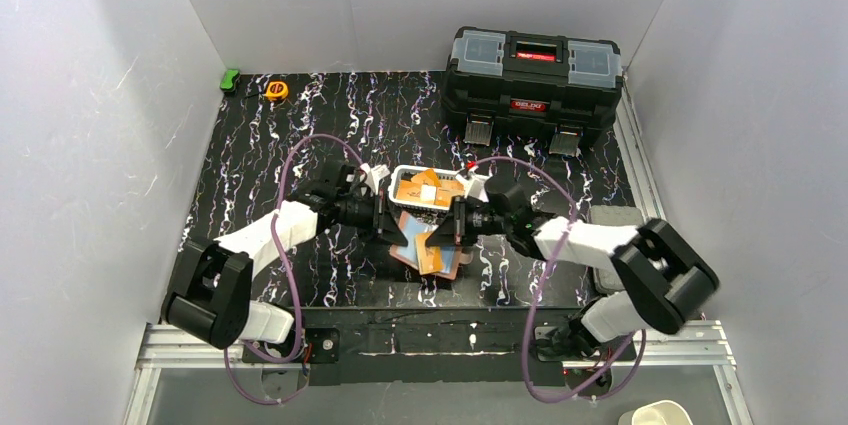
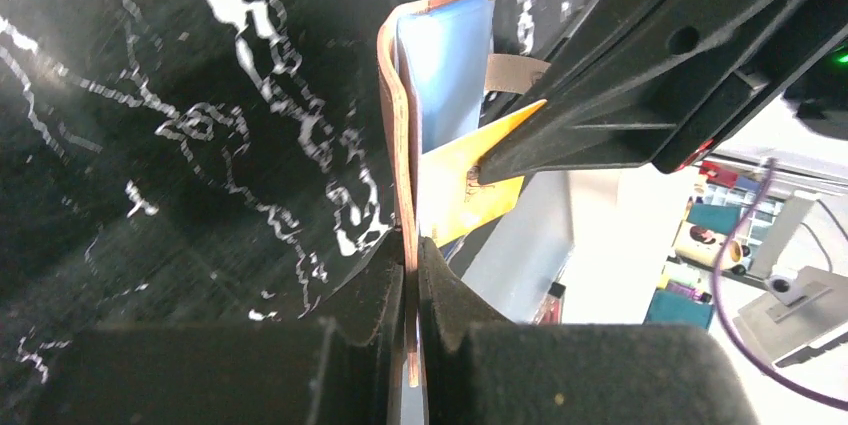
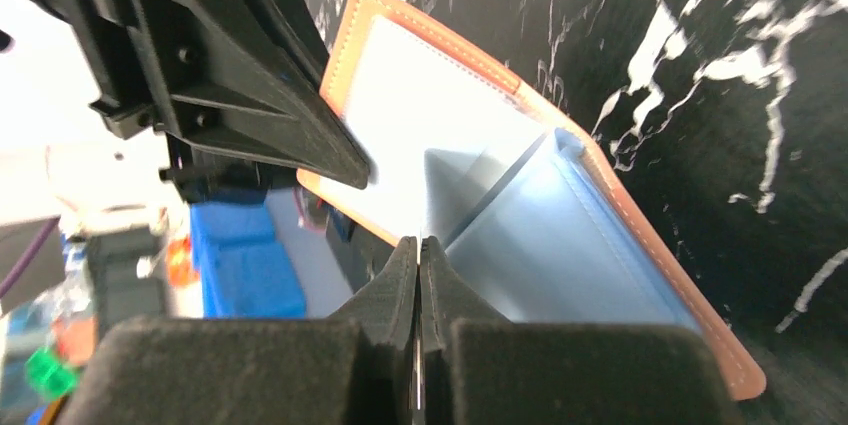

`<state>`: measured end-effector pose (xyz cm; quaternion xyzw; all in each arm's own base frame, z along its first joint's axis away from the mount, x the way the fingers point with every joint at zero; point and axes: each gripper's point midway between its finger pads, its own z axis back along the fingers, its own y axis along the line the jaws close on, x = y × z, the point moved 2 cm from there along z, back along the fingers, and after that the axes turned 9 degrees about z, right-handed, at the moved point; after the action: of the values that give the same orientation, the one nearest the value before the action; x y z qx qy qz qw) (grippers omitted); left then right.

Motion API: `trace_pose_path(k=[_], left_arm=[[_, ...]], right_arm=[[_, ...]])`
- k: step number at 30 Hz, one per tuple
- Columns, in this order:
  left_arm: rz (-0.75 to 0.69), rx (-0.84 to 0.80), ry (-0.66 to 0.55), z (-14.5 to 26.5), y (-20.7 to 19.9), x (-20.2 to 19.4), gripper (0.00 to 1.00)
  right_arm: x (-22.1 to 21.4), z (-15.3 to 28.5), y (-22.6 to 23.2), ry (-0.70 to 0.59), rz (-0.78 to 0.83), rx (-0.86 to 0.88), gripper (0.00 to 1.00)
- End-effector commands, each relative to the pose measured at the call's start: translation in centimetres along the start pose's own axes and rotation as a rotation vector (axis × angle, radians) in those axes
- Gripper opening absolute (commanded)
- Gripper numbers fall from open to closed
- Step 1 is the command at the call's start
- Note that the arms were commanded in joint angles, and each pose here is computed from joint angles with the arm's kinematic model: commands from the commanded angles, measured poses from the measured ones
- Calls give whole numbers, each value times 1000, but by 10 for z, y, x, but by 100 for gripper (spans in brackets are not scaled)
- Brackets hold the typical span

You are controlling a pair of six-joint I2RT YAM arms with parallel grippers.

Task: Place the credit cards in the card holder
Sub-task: Insert the credit card into the card holder.

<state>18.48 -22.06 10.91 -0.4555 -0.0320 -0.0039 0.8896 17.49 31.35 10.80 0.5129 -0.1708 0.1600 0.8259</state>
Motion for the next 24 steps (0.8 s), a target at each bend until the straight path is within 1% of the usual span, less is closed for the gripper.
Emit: trace_pose_path(k=[1, 5, 7, 10, 13, 18, 24], left_arm=[[-92, -187, -65, 17, -54, 19, 0], [-164, -274, -109, 24, -76, 28, 0], [-186, -332, -115, 27, -88, 30, 0], [-225, -394, -102, 32, -100, 28, 0], [-261, -437, -102, 38, -110, 28, 0], [-332, -500, -146, 51, -133, 36, 0], [-363, -531, -181, 61, -147, 40, 0]], right_arm=[[48, 31, 15, -333, 125, -66, 1], [75, 65, 27, -567, 237, -114, 1], [88, 79, 35, -660, 276, -123, 1], [98, 91, 43, -726, 300, -127, 1], [100, 97, 46, -762, 298, -126, 1], [106, 113, 45, -857, 290, -159, 1], [109, 125, 49, -896, 298, -179, 1]])
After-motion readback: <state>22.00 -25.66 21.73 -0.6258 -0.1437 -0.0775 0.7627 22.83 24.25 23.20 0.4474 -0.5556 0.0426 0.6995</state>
